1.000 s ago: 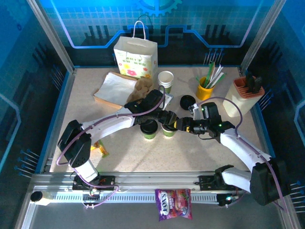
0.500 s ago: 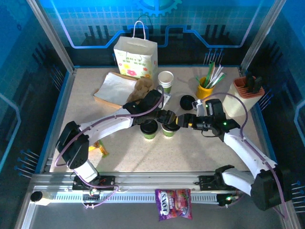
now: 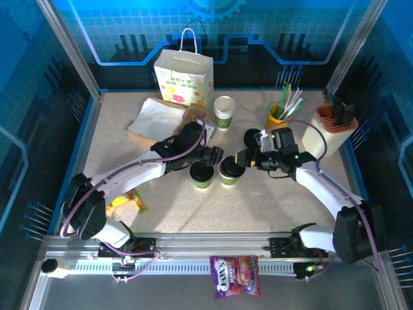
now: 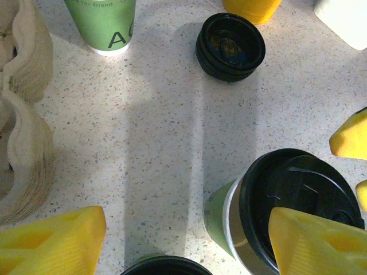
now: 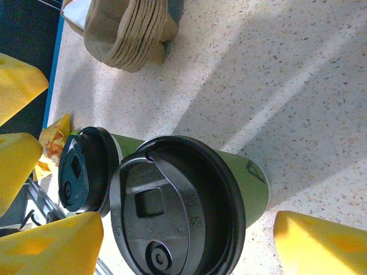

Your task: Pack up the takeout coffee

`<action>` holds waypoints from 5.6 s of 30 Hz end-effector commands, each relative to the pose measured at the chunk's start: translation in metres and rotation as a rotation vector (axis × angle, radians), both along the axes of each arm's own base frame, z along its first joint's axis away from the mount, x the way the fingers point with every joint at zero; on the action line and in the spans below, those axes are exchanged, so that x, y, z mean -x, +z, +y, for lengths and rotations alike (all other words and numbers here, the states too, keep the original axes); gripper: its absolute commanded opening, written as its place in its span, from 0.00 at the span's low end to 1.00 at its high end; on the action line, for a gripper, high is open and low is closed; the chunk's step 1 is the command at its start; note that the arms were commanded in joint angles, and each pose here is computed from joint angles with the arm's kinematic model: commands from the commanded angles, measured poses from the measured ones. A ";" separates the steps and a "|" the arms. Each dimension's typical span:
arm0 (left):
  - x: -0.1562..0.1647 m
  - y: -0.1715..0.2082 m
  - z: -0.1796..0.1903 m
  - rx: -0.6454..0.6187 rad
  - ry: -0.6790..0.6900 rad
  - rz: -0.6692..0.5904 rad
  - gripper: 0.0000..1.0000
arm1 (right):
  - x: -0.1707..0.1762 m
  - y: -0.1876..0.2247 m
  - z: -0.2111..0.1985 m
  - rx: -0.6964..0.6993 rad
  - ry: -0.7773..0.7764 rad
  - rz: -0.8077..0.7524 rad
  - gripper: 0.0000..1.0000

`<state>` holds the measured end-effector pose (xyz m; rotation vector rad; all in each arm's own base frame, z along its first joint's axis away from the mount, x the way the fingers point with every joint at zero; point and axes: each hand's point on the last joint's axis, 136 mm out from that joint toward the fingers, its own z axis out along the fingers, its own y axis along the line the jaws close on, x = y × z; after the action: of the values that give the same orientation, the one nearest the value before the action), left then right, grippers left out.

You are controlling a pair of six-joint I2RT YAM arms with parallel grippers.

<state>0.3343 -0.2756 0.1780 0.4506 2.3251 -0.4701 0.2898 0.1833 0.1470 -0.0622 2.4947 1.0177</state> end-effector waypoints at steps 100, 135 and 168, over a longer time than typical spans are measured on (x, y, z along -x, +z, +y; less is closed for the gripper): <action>0.032 -0.110 0.021 -0.439 -0.339 0.234 0.93 | 0.050 -0.122 -0.028 0.287 -0.022 0.180 0.66; -0.001 0.029 0.074 0.039 0.143 -0.132 0.93 | 0.011 0.005 0.047 0.622 0.275 -0.275 0.97; 0.018 0.024 0.070 0.072 0.100 -0.106 0.90 | 0.004 -0.012 -0.008 0.759 0.172 -0.168 0.73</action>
<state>0.3253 -0.2016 0.1940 0.3097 2.2250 -0.4187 0.2864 0.2079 0.1314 -0.6488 2.5682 0.1359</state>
